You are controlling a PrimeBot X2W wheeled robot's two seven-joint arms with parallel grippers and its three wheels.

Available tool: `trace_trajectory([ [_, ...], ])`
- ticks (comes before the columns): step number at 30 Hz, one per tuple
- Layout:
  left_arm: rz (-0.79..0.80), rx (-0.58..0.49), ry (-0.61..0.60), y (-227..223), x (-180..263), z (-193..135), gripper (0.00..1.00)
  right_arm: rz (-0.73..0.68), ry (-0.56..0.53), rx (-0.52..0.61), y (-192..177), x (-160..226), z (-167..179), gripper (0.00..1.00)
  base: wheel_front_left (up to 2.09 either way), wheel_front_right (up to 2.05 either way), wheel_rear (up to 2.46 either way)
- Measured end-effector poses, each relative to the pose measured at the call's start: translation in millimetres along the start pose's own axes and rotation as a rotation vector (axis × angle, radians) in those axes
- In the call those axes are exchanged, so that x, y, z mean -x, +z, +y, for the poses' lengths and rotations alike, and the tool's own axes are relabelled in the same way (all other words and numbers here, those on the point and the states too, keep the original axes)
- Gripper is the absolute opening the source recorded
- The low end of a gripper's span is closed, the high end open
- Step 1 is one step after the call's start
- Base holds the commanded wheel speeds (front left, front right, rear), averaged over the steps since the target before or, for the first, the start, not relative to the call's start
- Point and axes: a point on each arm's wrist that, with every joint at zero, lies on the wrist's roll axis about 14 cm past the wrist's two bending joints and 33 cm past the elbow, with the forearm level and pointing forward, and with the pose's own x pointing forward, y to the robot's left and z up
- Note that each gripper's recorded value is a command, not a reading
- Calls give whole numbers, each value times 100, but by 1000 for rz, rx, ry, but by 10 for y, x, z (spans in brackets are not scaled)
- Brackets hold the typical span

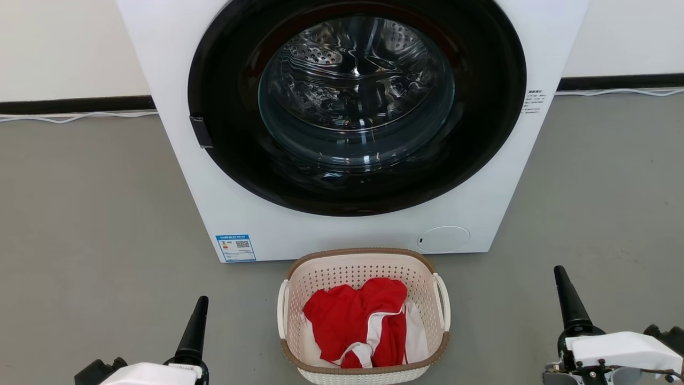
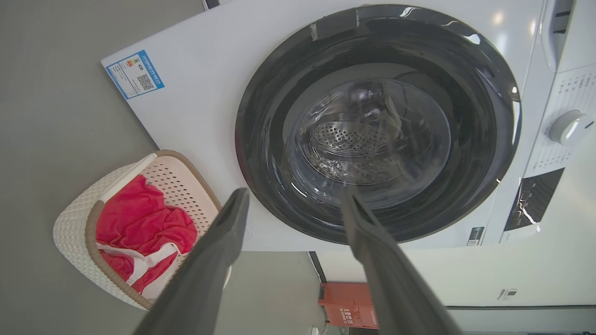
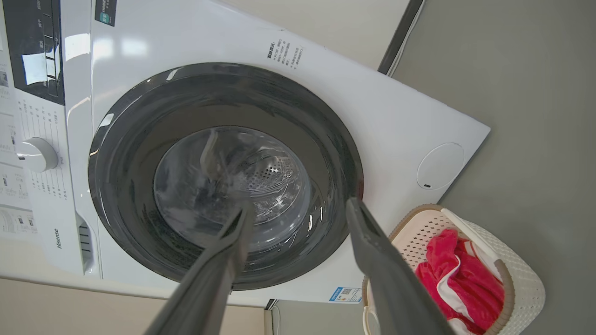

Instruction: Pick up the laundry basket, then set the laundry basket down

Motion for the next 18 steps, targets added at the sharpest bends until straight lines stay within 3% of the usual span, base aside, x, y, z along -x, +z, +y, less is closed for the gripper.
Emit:
trace_trajectory([
  [18,-15,-246,-5,-3,-20,-43,100,-6,34,321,-9,12,87,100,0,0,0],
])
